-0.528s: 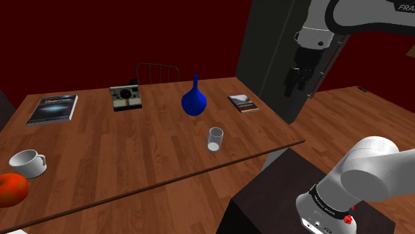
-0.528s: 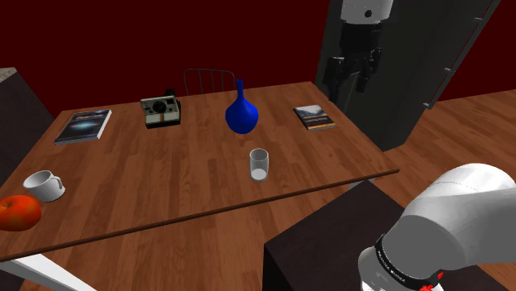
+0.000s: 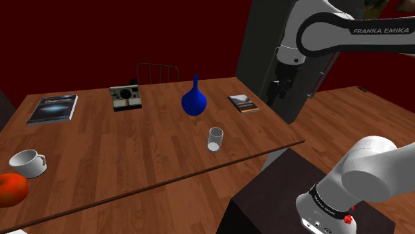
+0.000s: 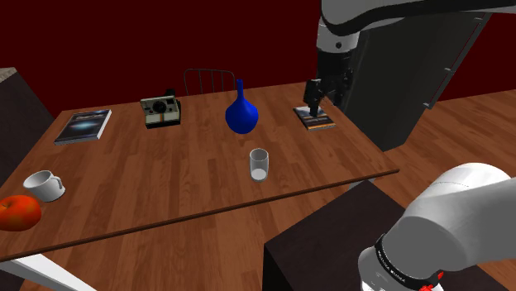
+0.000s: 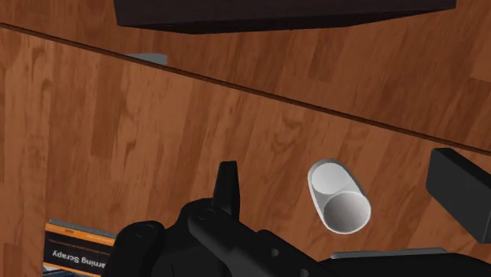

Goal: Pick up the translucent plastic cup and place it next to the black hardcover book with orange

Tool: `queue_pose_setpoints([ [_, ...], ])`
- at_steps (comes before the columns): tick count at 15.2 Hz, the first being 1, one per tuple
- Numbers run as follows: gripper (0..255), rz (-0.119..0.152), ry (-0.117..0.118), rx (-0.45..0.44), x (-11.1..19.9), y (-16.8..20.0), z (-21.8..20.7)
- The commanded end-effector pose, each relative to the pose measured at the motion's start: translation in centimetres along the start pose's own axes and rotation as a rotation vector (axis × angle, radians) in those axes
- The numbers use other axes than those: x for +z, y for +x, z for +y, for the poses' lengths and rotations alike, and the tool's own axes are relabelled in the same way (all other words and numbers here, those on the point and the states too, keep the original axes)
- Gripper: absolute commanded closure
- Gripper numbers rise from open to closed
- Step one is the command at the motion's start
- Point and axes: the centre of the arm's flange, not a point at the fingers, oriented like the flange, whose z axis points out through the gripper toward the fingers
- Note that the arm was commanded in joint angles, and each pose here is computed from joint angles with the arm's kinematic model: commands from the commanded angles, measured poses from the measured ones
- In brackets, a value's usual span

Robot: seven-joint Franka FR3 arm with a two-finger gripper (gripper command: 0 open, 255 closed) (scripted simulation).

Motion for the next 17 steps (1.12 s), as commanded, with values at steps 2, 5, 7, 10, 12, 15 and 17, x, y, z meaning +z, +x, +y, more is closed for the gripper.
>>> queue_pose_setpoints([
  [2,0,0.009,-0.003,-0.028,3.2,2.6,-0.3],
  [5,0,0.015,-0.006,-0.055,6.2,5.1,-0.9],
  [7,0,0.020,-0.007,-0.072,8.1,6.7,-1.3],
  [10,0,0.026,-0.010,-0.099,11.1,9.2,-1.9],
  [12,0,0.031,-0.012,-0.117,13.0,10.8,-2.4],
  [15,0,0.038,-0.015,-0.144,15.9,13.3,-3.2],
  [17,0,0.042,-0.016,-0.162,17.9,15.0,-3.7],
])
